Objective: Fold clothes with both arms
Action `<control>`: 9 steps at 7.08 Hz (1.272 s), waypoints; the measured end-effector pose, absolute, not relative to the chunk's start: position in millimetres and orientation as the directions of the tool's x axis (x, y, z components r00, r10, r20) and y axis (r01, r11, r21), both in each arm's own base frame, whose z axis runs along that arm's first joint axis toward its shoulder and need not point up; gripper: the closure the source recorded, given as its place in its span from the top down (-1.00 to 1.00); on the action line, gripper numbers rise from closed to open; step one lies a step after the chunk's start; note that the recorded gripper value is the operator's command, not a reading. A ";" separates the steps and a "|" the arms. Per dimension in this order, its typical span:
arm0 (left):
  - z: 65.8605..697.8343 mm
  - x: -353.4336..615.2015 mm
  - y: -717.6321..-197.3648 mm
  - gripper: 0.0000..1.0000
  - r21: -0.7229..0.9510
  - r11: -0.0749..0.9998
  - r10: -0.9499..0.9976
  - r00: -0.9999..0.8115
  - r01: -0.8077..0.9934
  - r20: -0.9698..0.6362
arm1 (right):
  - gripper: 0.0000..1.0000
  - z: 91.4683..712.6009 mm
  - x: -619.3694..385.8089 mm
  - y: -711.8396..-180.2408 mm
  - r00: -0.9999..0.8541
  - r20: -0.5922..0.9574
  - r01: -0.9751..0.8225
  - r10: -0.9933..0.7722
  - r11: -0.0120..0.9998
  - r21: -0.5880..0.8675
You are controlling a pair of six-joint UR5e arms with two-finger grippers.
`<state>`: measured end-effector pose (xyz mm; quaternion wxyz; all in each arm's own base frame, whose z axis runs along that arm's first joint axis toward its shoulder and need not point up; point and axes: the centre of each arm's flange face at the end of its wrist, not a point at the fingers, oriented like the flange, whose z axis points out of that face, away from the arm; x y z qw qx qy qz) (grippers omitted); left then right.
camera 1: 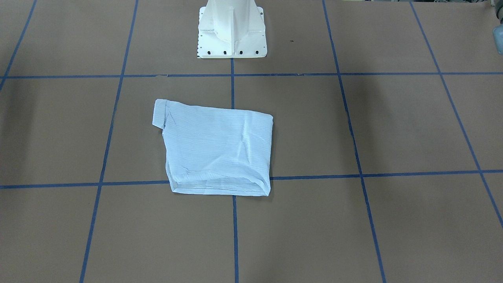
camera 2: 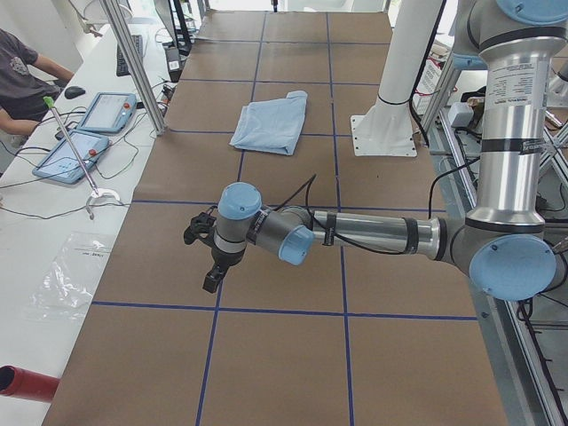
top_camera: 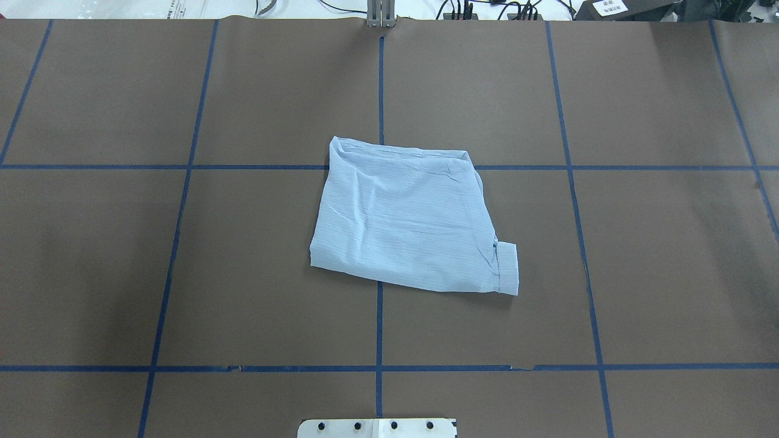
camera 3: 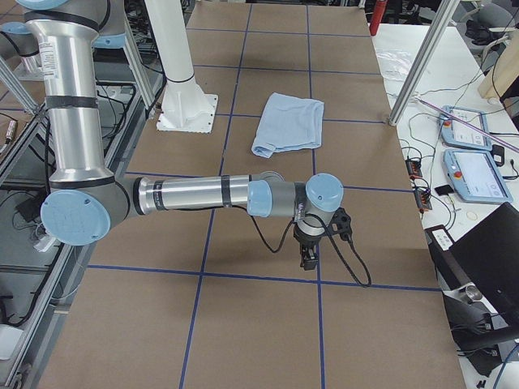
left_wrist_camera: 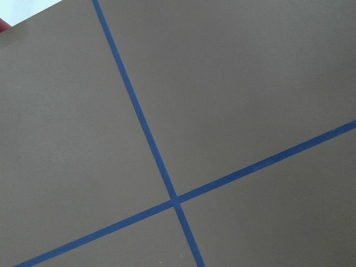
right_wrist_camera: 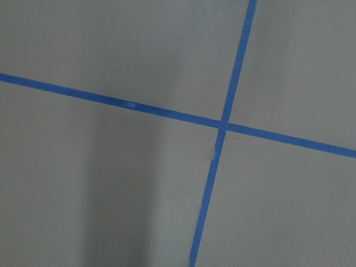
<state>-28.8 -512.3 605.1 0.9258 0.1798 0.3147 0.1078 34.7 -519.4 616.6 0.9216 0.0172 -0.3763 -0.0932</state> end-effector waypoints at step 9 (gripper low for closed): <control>632.1 -38.7 -490.8 1.00 0.170 0.976 0.216 0.694 -0.135 -0.687 | 1.00 625.1 54.4 -505.7 0.714 0.700 0.026 -0.012 1.000 -0.010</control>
